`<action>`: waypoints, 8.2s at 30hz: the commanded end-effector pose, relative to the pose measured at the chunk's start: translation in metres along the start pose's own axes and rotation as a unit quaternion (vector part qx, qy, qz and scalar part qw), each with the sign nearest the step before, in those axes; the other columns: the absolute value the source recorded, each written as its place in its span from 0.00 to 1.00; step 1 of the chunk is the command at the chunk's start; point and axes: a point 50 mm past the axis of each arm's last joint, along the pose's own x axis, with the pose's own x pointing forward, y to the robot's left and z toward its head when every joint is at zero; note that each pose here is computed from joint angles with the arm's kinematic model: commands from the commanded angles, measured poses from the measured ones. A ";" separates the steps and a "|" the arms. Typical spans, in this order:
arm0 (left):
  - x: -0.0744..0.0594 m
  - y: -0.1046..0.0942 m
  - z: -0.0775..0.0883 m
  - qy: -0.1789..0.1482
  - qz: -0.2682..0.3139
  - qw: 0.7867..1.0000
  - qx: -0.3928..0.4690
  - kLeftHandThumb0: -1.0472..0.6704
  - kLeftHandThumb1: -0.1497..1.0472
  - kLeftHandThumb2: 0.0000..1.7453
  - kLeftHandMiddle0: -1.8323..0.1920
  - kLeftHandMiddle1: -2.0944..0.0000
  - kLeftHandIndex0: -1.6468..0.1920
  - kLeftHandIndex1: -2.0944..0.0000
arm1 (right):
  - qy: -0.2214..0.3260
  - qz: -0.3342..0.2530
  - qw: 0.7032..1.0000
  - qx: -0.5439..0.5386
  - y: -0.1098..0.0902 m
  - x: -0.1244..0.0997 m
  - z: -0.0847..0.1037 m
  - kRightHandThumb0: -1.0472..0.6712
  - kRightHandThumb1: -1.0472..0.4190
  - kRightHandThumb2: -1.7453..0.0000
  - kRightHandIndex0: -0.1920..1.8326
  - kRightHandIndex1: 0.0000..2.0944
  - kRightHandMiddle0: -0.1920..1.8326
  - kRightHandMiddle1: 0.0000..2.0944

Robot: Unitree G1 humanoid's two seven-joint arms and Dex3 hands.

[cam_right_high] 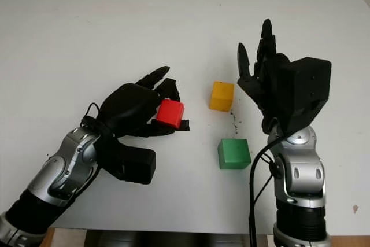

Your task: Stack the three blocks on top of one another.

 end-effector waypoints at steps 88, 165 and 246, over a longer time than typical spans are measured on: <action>-0.036 0.008 -0.104 0.130 0.252 0.833 -0.476 0.16 1.00 0.29 0.98 0.97 0.97 0.97 | 0.056 0.197 0.822 -0.532 -0.016 0.028 0.024 0.22 0.14 0.97 0.11 0.04 0.20 0.03; -0.035 0.003 -0.095 0.118 0.238 0.839 -0.476 0.14 1.00 0.32 0.99 0.98 0.99 0.98 | -0.118 0.331 0.814 -0.462 0.010 0.060 0.079 0.39 0.09 0.97 0.30 0.03 0.30 0.69; -0.038 0.001 -0.082 0.145 0.246 0.828 -0.482 0.12 1.00 0.37 1.00 1.00 1.00 1.00 | -0.207 0.495 0.667 -0.517 0.066 0.070 0.074 0.34 0.07 0.97 0.28 0.03 0.32 0.69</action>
